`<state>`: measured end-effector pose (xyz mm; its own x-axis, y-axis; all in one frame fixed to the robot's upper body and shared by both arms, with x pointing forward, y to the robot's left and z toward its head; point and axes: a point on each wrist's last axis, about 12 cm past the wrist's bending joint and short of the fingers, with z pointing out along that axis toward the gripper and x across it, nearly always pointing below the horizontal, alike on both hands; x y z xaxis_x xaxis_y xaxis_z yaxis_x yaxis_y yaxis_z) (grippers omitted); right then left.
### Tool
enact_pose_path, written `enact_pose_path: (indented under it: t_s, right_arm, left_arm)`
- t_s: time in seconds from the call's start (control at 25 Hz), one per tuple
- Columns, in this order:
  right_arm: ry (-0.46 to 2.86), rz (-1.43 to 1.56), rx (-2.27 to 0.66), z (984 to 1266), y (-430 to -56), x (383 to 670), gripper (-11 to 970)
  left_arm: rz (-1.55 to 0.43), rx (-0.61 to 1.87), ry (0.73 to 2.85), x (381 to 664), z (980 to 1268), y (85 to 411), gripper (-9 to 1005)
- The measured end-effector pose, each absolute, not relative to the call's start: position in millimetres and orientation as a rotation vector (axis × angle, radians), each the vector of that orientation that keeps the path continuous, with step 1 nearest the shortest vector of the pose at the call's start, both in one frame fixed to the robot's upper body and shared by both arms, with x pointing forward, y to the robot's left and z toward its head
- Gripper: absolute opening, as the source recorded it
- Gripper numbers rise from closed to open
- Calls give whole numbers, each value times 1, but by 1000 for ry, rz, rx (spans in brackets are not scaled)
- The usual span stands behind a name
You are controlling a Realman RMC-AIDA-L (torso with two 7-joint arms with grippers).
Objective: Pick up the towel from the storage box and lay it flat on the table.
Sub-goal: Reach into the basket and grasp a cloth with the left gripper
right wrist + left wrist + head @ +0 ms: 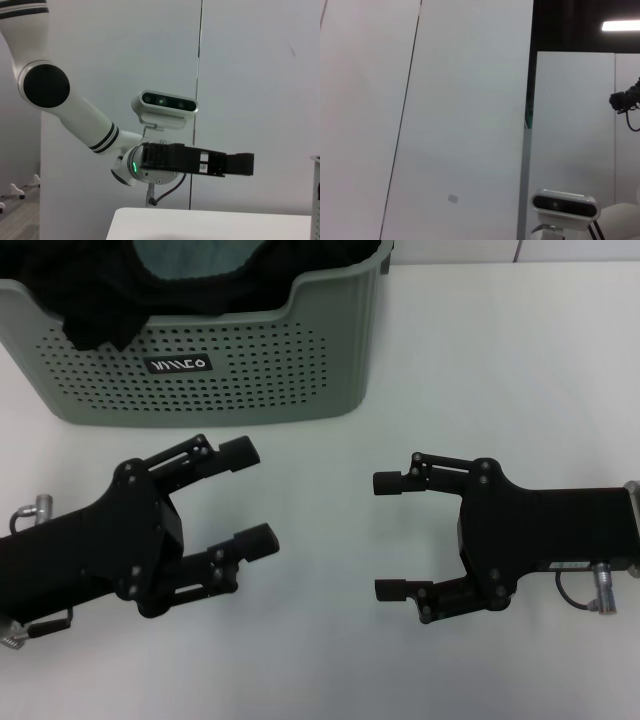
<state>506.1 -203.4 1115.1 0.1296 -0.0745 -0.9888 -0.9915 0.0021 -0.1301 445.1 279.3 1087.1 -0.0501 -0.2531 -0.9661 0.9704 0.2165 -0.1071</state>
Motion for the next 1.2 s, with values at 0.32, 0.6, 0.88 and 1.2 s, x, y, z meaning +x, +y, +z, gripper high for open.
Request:
enact_pose_path:
  t_s: [0.32, 0.6, 0.88, 1.2]
  right_arm:
    - [1171, 1079, -1314, 1115, -203, 505, 885]
    - [1176, 1081, -1310, 1113, -203, 504, 885]
    - [1178, 1093, -1318, 1111, -200, 503, 884]
    - [1192, 1116, -1321, 1106, -198, 500, 884]
  left_arm:
    - [-1197, 797, 1192, 444, 1087, 283, 757]
    - [-1138, 679, 1138, 450, 1091, 287, 757]
    - [-1068, 407, 1033, 494, 1112, 289, 757]
    - [-678, 347, 1134, 561, 1143, 310, 758]
